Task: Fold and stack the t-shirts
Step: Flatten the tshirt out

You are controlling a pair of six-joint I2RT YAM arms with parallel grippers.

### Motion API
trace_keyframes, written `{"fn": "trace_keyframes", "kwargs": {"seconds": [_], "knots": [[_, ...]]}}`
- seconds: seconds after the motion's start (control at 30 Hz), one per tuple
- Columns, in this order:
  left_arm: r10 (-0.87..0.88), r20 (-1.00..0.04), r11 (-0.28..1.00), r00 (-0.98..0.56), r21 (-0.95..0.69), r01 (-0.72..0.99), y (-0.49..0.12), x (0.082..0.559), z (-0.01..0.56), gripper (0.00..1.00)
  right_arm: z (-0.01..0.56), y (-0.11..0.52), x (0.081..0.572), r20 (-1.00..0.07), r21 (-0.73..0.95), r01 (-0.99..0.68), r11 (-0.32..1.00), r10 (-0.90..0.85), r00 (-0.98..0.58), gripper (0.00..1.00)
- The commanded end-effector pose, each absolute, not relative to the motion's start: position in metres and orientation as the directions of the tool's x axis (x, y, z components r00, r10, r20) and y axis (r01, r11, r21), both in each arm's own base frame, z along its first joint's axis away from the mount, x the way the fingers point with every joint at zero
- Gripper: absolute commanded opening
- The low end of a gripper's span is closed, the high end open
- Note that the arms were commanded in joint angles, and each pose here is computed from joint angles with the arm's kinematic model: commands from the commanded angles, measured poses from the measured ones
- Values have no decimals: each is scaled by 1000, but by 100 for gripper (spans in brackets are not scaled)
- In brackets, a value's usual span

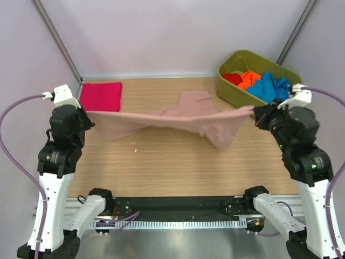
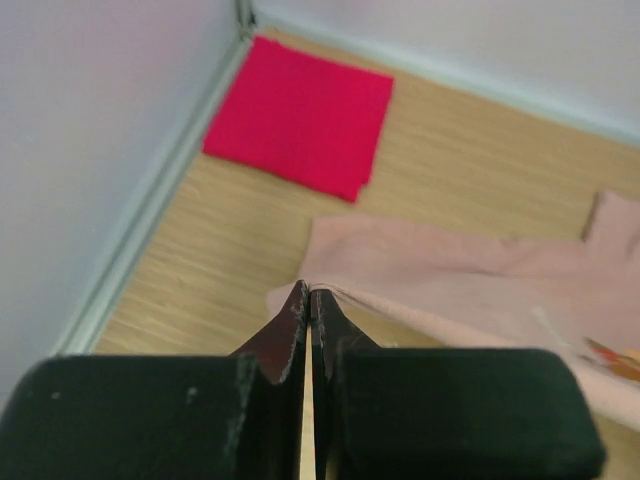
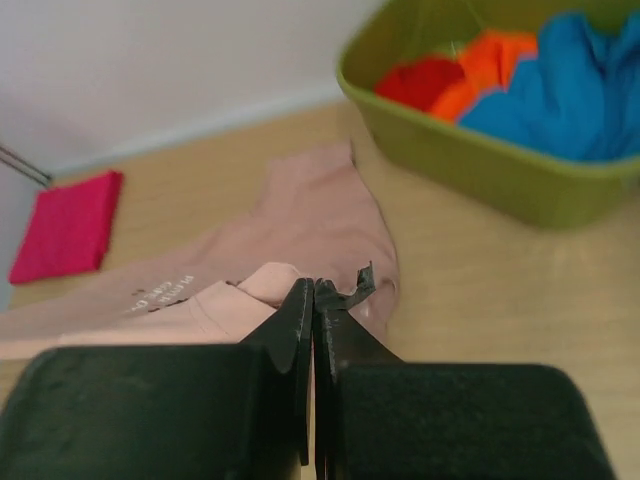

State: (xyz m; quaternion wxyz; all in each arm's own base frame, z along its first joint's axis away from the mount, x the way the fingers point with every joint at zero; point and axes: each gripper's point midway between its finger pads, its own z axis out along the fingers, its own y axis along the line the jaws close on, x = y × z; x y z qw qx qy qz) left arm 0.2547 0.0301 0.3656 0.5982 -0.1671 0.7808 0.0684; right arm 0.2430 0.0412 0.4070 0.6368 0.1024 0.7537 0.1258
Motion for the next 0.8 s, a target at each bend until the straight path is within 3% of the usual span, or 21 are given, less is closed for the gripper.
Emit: {"fn": "trace_keyframes", "kwargs": {"seconds": [0.0,0.2,0.4,0.5,0.6,0.77], "knots": [[-227,-905,964,-359,-156,-216,0,245,323,0,307,28,215,-808,357,233,905,424,-410,1],[-305,-771,944,-559,-167,-284,-6,219,247,0,258,35,186,-710,396,283,874,487,-509,1],[-392,-755,899,-526,-193,-393,3,208,231,0,219,51,174,-624,411,268,871,483,-614,1],[-374,-768,899,-520,-163,-407,9,214,230,0,216,46,180,-643,381,277,882,468,-606,1],[-371,-806,886,-461,-158,-436,17,226,254,0,252,50,201,-714,402,196,894,440,-545,1],[-337,-929,881,-154,-253,-401,33,225,372,0,366,36,222,-869,367,102,924,380,-317,1]]}}
